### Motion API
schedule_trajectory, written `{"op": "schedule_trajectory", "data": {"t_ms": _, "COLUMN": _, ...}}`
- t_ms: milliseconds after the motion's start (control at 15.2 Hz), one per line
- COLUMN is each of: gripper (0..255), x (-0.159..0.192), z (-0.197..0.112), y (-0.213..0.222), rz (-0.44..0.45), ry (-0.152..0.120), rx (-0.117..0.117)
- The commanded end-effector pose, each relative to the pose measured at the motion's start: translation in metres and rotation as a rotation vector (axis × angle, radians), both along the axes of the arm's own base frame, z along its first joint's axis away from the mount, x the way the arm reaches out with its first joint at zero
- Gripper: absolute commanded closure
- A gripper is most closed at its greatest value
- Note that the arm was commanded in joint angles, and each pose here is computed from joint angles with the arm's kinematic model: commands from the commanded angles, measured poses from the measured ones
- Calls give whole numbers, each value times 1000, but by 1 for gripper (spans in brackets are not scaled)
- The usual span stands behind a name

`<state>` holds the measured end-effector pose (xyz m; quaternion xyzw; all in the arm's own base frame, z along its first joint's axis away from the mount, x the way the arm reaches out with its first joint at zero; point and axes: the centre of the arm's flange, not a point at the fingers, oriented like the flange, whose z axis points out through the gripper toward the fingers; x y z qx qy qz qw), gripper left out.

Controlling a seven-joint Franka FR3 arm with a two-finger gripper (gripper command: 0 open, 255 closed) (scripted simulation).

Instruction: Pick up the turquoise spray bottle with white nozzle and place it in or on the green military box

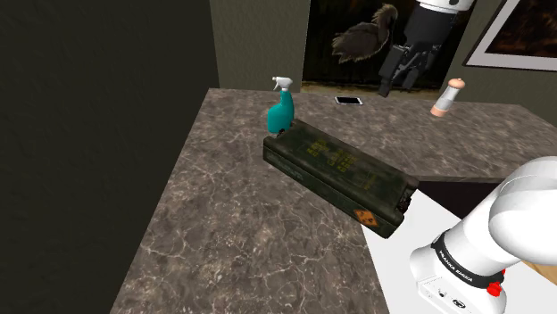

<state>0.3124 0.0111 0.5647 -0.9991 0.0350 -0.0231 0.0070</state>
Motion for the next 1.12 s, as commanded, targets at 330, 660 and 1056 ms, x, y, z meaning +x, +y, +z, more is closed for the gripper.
{"op": "schedule_trajectory", "data": {"t_ms": 330, "gripper": 0, "x": 61, "z": -16, "y": -23, "rz": 147, "ry": 7, "rx": -5}}
{"op": "schedule_trajectory", "data": {"t_ms": 660, "gripper": 0, "x": 125, "z": -33, "y": -37, "rz": 294, "ry": 15, "rx": -11}}
{"op": "schedule_trajectory", "data": {"t_ms": 1056, "gripper": 0, "x": 203, "z": -54, "y": -41, "rz": 470, "ry": 24, "rx": -17}}
